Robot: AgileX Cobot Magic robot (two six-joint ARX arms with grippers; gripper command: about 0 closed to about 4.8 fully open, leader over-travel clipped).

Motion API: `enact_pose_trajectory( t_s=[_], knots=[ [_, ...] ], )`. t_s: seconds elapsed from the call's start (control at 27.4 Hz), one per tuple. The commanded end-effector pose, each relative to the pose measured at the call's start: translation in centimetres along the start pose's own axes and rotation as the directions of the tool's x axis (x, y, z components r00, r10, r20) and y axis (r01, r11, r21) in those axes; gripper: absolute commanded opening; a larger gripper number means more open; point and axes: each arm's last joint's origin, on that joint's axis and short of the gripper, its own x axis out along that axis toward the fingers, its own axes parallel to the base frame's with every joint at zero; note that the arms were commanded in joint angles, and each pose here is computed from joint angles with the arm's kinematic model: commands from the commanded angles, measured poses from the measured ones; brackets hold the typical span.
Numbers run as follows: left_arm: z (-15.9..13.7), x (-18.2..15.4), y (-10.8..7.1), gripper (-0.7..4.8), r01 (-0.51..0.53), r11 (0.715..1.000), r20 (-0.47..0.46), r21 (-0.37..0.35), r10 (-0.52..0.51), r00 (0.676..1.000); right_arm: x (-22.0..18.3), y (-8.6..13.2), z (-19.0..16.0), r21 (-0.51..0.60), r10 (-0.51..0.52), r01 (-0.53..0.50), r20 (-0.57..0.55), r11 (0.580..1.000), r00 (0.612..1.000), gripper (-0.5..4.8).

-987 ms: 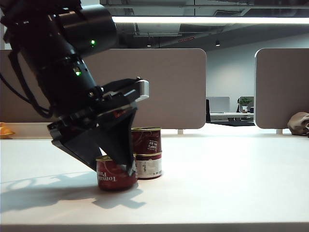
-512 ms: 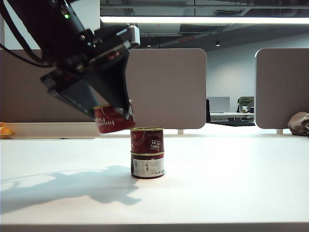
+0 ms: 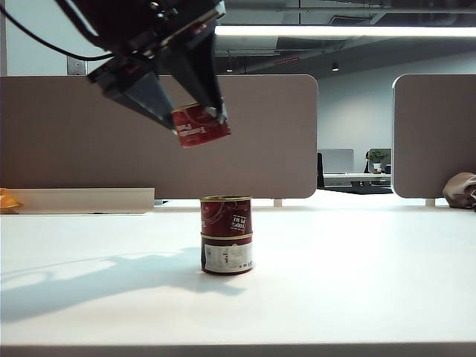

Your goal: Pick up the cans one by one and stack them together.

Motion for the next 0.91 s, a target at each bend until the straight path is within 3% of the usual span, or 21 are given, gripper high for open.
enact_pose_trajectory(
  t_s=[0.04,0.62,0.91],
  knots=[
    [0.7,0.5,0.0,2.46,0.008,1.0,-0.001,0.025,-0.008,1.0,0.0,0.1,0.1,0.003,0.012,-0.012,0.012,1.0,1.0,-0.05],
    [-0.2,4.6,0.3,2.45,0.046,0.999,-0.131,0.023,-0.043,0.99,0.0,0.1,0.1,0.008,0.011,-0.011,0.012,1.0,1.0,-0.05],
    [0.0,4.8,0.2,2.46,0.071,0.997,-0.106,0.027,-0.068,0.992,0.0,0.1,0.1,0.008,0.011,-0.011,0.012,1.0,1.0,-0.05]
  ],
)
